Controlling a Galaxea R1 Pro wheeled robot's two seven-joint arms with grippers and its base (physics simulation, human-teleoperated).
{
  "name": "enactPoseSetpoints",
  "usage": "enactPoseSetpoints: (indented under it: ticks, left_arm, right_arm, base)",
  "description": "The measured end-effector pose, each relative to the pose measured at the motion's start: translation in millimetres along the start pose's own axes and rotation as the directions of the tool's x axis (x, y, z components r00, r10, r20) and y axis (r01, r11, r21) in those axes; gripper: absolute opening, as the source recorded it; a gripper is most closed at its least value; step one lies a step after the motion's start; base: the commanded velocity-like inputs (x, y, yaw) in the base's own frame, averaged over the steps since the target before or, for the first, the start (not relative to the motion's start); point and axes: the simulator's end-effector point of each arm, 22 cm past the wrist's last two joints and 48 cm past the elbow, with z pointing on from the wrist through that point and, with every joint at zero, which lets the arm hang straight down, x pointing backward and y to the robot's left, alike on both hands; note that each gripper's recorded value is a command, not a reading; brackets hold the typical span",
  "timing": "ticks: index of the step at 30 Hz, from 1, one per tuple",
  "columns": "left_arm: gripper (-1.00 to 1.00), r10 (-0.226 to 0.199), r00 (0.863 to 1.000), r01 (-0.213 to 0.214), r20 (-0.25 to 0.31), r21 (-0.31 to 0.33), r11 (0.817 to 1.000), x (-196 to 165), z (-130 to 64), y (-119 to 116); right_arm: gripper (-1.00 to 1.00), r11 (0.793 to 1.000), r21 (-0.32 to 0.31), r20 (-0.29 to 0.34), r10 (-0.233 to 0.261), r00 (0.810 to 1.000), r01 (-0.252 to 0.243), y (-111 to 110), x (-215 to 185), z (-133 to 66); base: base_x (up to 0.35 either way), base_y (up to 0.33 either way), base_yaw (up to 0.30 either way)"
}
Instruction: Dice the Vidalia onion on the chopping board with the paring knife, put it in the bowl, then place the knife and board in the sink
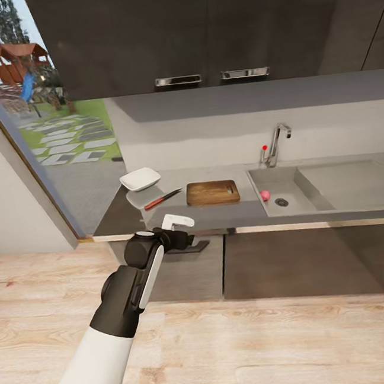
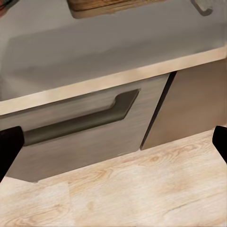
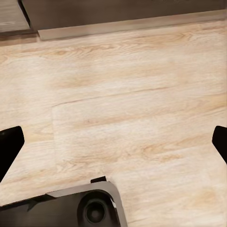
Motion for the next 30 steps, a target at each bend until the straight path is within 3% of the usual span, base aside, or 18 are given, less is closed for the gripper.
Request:
enactPoseSetpoints:
  ticks: [12,30]
  left_arm:
    - [1.00,0.001,1.000,-0.001,0.003,0.000,1.000,-1.0,-0.6,0.0]
    - [1.00,0.002,1.000,-0.002,0.001,0.000,1.000,-0.1,0.4,-0.2]
  right_arm:
    - [1.00,1.000,0.000,0.000,0.001,1.000,-0.001,0.4,-0.1,0.0]
    - [1.00,1.000,0.000,0.000,0.002,1.000,-0.002,1.2,0.2,0.0]
  base:
    - [0.145,-0.263,0.000]
    - [0.006,-0.316,0.000]
